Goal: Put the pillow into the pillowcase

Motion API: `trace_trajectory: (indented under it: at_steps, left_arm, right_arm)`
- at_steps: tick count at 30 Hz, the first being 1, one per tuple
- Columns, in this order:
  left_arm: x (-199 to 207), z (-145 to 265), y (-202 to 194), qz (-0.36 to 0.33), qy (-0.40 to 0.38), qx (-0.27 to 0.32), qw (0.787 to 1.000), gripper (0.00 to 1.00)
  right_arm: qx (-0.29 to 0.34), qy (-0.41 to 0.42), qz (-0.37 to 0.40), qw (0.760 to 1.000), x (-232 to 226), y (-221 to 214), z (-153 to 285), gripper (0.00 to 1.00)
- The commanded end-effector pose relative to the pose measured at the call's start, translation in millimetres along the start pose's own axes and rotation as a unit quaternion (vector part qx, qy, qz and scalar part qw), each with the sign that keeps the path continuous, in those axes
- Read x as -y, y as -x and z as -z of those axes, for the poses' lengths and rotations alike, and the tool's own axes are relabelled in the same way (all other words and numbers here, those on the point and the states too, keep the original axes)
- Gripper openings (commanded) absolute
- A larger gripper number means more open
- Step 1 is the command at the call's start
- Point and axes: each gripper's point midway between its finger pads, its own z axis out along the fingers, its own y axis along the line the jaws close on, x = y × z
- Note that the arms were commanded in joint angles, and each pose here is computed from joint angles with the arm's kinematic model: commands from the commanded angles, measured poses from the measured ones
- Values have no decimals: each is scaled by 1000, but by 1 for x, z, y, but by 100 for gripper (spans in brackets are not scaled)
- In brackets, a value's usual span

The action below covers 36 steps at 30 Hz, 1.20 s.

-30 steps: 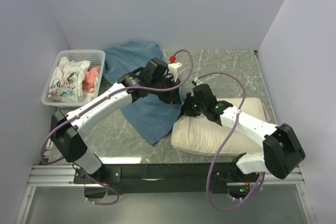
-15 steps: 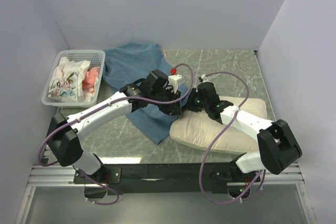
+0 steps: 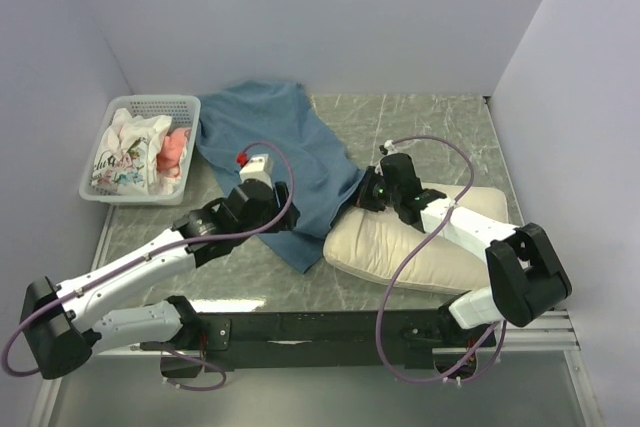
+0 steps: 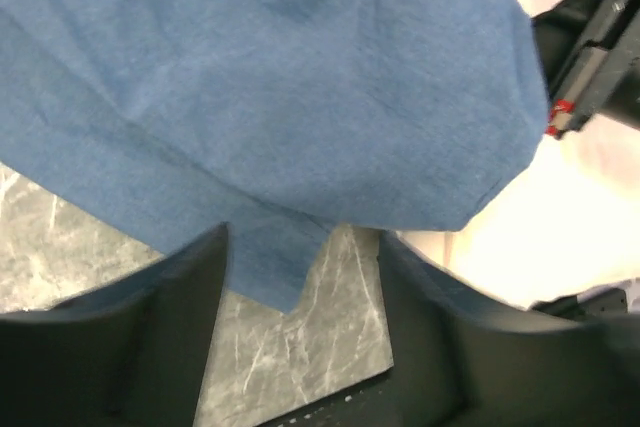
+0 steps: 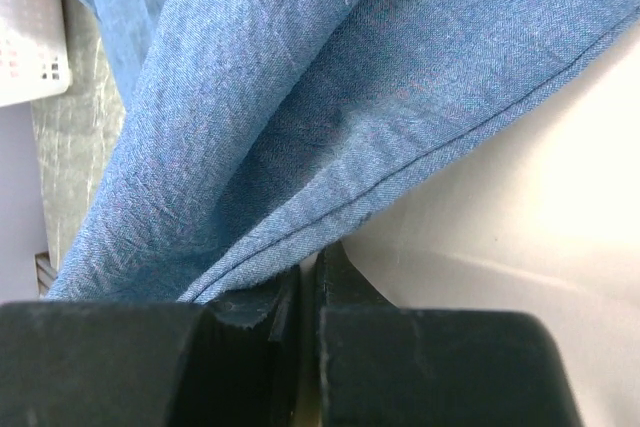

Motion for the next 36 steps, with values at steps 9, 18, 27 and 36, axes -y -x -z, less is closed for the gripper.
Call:
trace_trajectory:
  at_steps: [9,18,27,36]
  left_arm:
    - [38,-46,-69,10,-87,-41,995,48]
    - [53,-72,-82,75,-75,-19,994,74]
    - [22,-91,-55,119,58,62,989,66]
    - [12,-67,-17,74,97,109,987,16]
  right_arm:
    - [-27,115,8,993,-54,16,18,0]
    - [-51,153,-12,987,-60,17,28,0]
    - [-55,160,-18,985,-62,17,30,0]
    - [-49,150,-24,987,-53,16,25,0]
